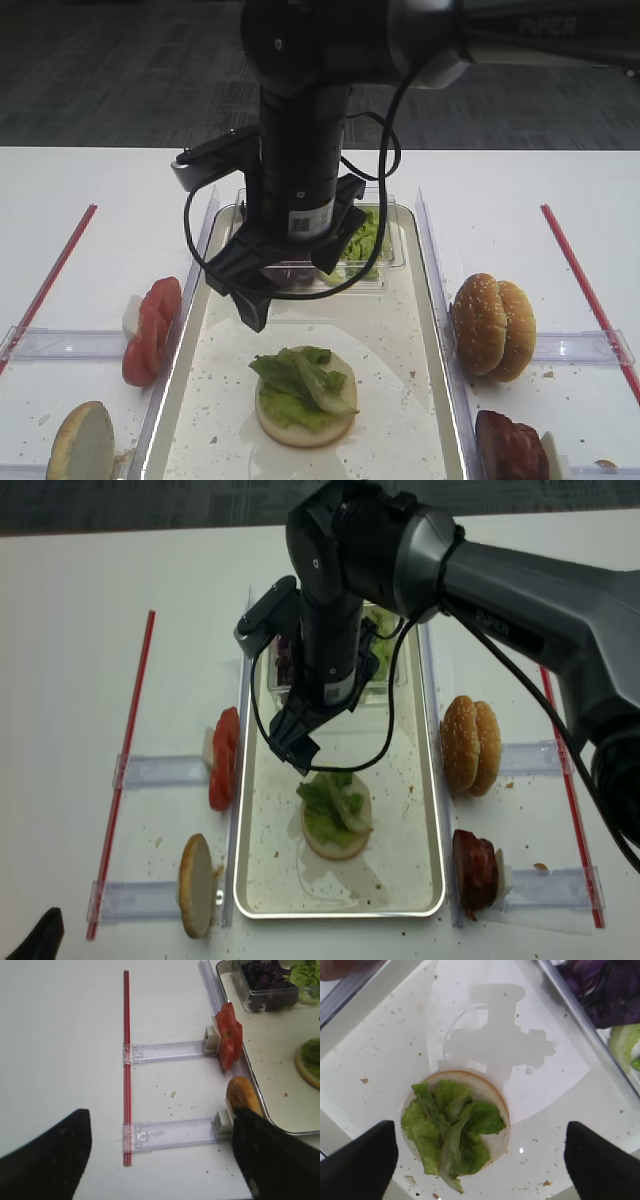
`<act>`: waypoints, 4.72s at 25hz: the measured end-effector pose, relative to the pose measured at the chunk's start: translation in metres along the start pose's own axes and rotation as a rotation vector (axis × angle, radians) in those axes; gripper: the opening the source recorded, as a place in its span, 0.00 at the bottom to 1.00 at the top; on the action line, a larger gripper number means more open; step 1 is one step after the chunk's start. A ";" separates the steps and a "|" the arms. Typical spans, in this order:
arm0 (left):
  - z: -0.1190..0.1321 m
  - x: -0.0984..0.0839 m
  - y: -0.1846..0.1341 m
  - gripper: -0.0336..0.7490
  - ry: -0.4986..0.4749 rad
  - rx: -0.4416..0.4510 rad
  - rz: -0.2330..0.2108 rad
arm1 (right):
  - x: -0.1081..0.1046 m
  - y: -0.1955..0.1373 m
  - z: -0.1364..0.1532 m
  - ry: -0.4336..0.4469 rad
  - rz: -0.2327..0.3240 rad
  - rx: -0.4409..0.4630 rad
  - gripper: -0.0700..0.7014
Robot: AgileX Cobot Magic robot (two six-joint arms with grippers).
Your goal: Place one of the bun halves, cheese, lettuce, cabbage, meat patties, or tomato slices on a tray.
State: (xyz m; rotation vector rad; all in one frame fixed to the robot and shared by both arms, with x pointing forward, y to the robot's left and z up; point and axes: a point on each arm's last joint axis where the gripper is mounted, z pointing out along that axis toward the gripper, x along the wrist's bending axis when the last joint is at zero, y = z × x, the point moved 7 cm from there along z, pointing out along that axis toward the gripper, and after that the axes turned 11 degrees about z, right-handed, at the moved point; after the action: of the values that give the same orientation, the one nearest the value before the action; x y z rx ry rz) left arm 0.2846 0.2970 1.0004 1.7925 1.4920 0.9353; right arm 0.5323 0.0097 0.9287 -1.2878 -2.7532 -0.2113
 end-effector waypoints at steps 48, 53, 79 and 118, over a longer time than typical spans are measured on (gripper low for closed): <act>0.000 0.000 0.000 0.73 0.000 0.000 0.000 | -0.206 -0.004 -0.063 -0.165 0.393 -0.150 0.97; 0.000 0.000 0.000 0.73 0.000 0.000 0.000 | -0.254 -0.026 -0.072 -0.163 0.541 -0.166 0.94; 0.000 0.000 0.000 0.73 0.000 0.000 0.000 | -0.319 -0.069 -0.085 -0.245 0.684 -0.159 0.90; 0.000 0.000 0.000 0.73 0.000 0.000 0.000 | -0.157 -0.241 -0.184 -0.287 0.711 -0.399 0.90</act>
State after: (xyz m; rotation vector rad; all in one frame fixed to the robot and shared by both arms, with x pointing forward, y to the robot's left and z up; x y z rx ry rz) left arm 0.2846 0.2970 1.0004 1.7925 1.4920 0.9353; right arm 0.4520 -0.2920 1.0672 -2.4658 -2.3065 -0.5607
